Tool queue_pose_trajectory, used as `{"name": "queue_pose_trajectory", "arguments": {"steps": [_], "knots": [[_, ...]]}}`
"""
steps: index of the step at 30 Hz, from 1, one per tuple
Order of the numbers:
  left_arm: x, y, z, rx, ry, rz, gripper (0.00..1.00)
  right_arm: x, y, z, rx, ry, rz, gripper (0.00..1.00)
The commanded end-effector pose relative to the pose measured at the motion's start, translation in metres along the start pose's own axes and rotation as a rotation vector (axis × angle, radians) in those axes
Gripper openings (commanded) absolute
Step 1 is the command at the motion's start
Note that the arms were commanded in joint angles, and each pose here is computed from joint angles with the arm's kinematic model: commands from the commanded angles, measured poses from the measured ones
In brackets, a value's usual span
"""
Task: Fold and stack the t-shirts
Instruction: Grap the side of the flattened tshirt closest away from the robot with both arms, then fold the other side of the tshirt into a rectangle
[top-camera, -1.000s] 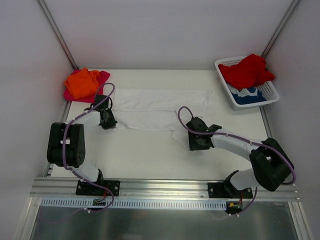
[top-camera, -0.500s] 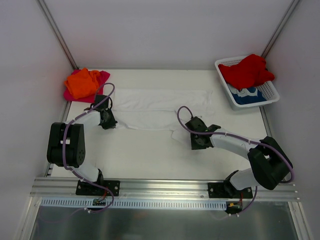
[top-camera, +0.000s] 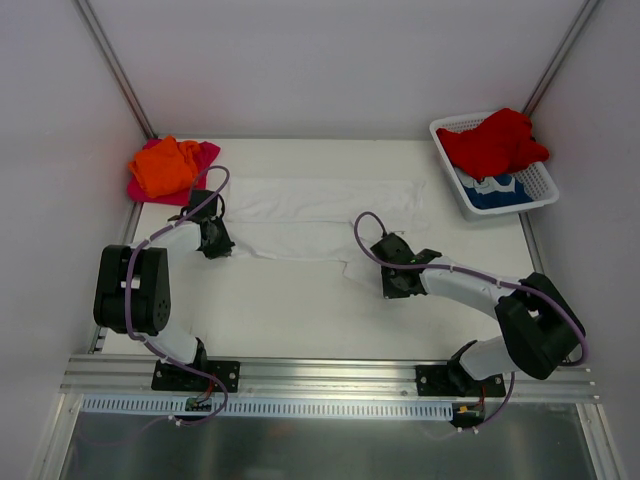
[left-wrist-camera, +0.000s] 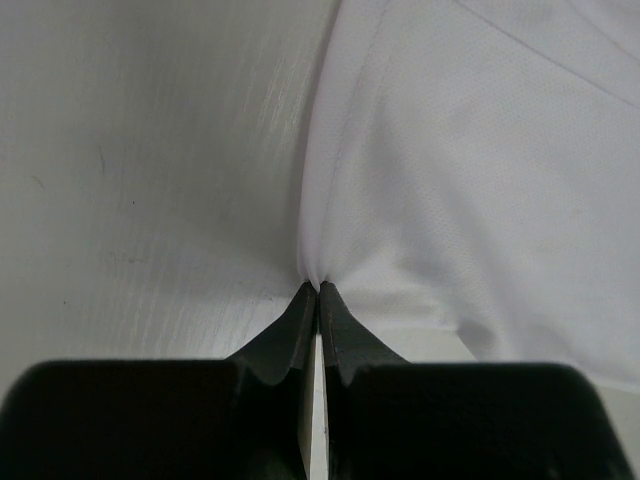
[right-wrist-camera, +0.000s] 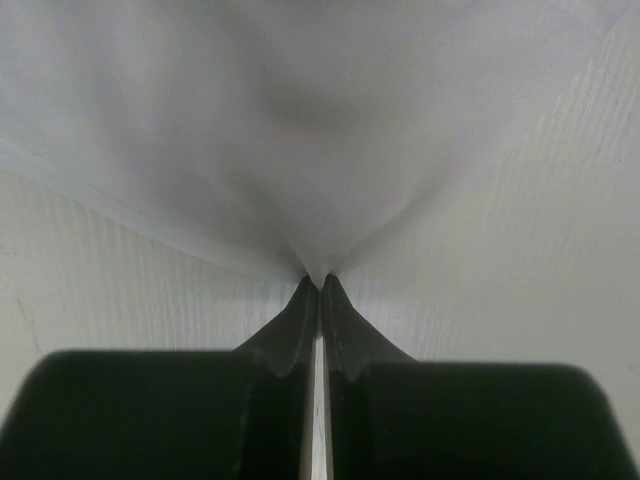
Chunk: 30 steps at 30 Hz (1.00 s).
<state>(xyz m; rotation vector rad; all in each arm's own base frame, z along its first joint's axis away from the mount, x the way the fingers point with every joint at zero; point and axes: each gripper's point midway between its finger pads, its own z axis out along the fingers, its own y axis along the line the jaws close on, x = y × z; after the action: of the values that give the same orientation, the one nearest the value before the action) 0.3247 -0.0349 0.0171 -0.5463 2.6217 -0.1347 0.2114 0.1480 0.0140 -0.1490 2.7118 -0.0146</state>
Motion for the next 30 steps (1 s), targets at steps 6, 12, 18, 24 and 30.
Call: {"name": "queue_pose_trajectory", "arguments": {"steps": [6,12,18,24,30], "knots": [[-0.007,-0.005,-0.021,0.041,-0.036,-0.016,0.00,-0.021,-0.002,-0.023,0.002,-0.067,-0.012,0.00],[-0.026,-0.014,-0.049,0.076,-0.105,-0.024,0.00,-0.049,0.001,-0.049,-0.009,-0.141,-0.016,0.00],[-0.048,-0.023,-0.075,0.100,-0.174,-0.026,0.00,-0.070,0.003,-0.061,-0.007,-0.185,-0.025,0.00],[-0.063,-0.025,-0.083,0.093,-0.207,-0.025,0.00,-0.098,-0.003,-0.071,0.002,-0.232,-0.008,0.00],[-0.078,-0.028,-0.079,0.074,-0.216,-0.030,0.00,-0.132,-0.030,-0.076,0.038,-0.266,0.041,0.00]]}}
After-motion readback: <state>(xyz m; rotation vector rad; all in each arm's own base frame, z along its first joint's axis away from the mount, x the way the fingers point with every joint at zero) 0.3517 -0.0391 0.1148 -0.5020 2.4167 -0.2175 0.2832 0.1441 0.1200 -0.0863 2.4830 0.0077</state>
